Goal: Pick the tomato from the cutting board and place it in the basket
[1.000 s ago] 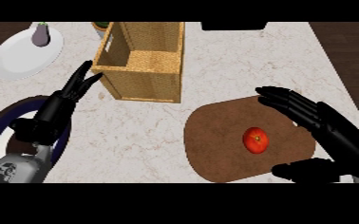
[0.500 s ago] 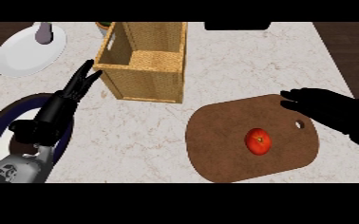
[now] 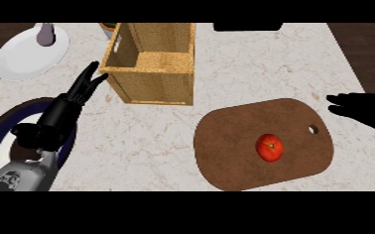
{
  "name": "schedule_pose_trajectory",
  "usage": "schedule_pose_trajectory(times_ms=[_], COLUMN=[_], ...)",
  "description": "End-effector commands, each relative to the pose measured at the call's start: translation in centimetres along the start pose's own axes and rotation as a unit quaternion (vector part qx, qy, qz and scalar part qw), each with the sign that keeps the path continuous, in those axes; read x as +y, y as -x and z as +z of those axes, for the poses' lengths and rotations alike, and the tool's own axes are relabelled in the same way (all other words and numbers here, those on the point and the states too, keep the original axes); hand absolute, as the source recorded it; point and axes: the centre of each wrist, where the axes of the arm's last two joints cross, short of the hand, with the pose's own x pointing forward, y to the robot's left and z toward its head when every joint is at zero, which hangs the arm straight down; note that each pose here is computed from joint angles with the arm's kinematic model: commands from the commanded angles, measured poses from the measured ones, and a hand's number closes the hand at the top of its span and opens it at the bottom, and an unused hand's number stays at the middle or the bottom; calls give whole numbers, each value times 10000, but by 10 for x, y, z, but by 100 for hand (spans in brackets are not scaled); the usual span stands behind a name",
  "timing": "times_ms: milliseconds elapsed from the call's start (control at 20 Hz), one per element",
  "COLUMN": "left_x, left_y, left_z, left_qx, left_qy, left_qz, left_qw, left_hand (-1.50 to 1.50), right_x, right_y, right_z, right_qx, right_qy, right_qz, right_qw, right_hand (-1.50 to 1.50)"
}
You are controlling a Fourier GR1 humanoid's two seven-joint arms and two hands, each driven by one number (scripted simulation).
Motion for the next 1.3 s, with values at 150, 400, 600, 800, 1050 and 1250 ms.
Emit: schedule_pose_trajectory(times_ms=[150,400,600,800,1050,1250], left_x=[9,3,-8,6,0,-3], left_y=[-6,-5,-8,3,0,-3], left_z=[-11,-13,-14,-10,-17,-12], left_qx=[-65,-71,-91,-47,-97,-6], left_qy=[21,11,48,-27,46,62], left_qz=[64,52,0,-53,19,-8], left_qw=[10000,10000,9999,10000,9999,10000], left_hand=[0,0,0,0,0,0], right_x=[21,62,98,121,134,124], right_y=[39,49,41,32,45,66], right_z=[-1,-22,-56,-57,-103,-84], right_qx=[52,-79,-87,-189,-122,-158], right_qy=[211,312,442,560,628,540], right_qz=[-315,-648,-690,-520,-462,-468], right_qw=[9993,9974,9966,9969,9969,9973], right_hand=[-150,-150,-150,-150,-150,-150])
